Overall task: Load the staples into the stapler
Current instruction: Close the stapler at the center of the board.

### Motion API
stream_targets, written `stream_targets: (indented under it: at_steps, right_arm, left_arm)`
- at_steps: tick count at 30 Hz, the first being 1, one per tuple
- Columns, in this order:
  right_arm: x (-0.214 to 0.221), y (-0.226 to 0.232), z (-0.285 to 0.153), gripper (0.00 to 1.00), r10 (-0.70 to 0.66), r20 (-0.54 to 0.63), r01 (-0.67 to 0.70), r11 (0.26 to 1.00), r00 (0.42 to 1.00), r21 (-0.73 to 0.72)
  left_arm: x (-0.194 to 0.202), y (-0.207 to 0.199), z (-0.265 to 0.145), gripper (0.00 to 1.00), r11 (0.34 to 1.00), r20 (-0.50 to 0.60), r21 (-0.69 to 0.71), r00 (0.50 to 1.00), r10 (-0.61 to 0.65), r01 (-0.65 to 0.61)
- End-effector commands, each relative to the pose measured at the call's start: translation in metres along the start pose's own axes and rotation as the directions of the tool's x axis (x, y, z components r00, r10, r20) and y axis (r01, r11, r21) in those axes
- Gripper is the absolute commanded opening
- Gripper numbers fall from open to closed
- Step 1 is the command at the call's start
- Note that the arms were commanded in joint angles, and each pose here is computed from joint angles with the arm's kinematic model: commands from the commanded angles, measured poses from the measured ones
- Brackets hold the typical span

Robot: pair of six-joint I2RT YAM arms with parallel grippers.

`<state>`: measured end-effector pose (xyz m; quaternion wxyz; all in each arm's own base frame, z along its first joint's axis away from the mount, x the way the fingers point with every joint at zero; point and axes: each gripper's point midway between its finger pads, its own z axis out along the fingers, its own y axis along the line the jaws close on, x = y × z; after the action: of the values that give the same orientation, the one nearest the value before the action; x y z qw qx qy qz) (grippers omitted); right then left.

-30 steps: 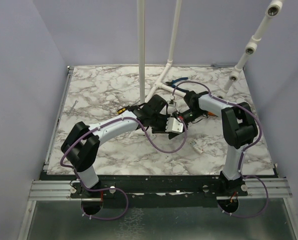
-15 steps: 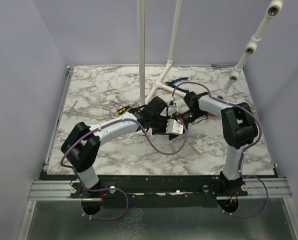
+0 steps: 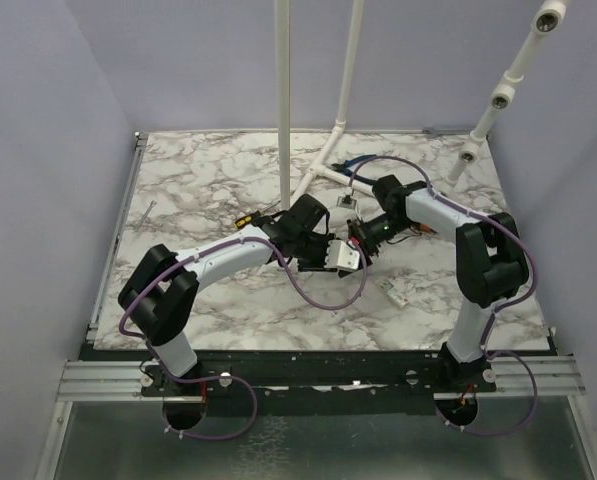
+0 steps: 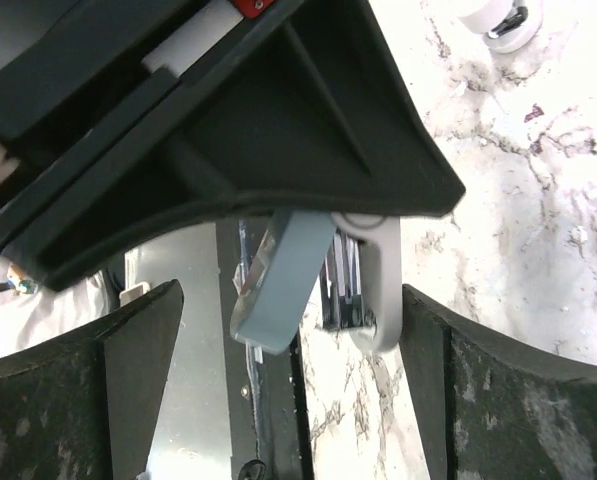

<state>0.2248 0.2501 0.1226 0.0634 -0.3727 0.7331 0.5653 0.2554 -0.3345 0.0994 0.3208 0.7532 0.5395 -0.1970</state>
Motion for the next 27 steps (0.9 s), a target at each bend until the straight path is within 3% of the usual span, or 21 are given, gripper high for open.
stream_targets:
  at_steps: [1,27]
  right_arm:
    - [-0.006,-0.005,-0.013,0.9,-0.017,0.033,0.015,0.999,0.999,0.049]
    - [-0.01,-0.01,0.017,0.85,0.066,-0.02,-0.067,0.993,0.998,-0.098]
  left_arm:
    - [-0.003,-0.004,-0.01,0.11,0.999,0.058,0.017,0.998,-0.037,0.036]
    - [-0.008,0.017,0.002,0.2,0.998,0.049,-0.011,0.997,-0.055,0.055]
